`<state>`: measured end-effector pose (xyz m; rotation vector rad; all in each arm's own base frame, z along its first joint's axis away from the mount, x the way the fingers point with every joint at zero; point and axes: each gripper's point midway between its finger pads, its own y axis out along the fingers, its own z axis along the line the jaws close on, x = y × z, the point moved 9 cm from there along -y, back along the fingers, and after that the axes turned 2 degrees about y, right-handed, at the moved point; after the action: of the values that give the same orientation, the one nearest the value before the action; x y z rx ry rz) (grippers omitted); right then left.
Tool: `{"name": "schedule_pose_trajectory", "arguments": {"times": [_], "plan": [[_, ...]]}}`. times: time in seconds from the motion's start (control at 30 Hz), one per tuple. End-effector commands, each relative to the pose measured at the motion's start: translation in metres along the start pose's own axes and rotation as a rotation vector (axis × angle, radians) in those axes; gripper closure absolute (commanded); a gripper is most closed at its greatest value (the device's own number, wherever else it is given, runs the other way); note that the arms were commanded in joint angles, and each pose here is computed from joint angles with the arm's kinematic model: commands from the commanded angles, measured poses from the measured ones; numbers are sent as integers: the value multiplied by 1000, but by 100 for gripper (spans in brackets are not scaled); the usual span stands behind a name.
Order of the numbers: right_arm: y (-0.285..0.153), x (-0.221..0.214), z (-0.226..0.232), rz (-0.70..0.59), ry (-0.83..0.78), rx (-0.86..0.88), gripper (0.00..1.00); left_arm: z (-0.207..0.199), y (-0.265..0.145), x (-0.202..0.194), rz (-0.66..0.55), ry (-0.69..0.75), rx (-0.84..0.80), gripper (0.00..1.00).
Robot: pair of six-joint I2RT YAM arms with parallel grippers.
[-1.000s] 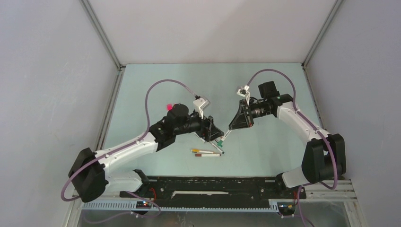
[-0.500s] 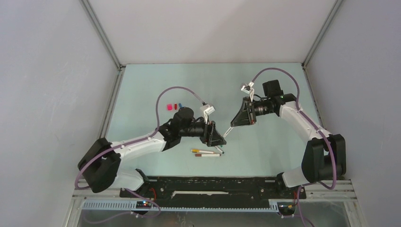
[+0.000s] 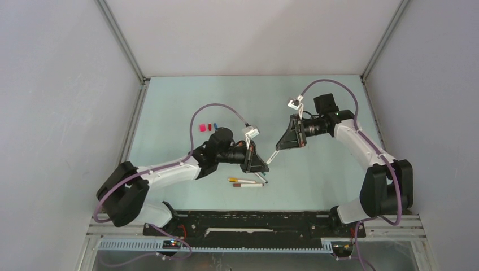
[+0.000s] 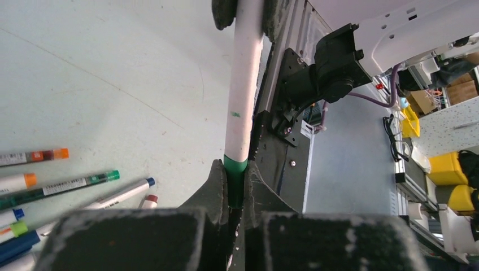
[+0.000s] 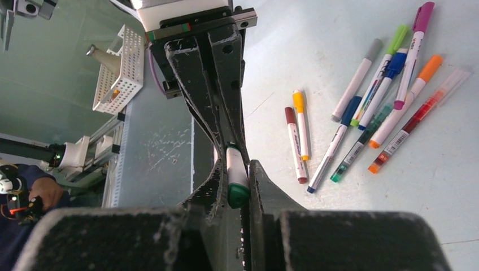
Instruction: Open the pen caps
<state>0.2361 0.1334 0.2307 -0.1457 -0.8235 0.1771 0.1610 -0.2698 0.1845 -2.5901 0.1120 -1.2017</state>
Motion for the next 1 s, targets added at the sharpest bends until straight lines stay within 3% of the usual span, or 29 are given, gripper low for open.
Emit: {"name": "schedule_pose_trajectory", "arguments": {"times": [0.0,0.23,0.5,0.97], "plan": [[-21,44,10,-40,-135,-67,100,0,-7,-10,97,18,5,100],[-59,92,24,-68,-184,-100,100,3,-20,-31,204,3,48,100],[-76,120,28,-71,-221,-200,100,2,-27,-32,173,7,108,100],[-80,27,-88,-40,219,-464,100,29,-87,9,-231,58,601,100]]}}
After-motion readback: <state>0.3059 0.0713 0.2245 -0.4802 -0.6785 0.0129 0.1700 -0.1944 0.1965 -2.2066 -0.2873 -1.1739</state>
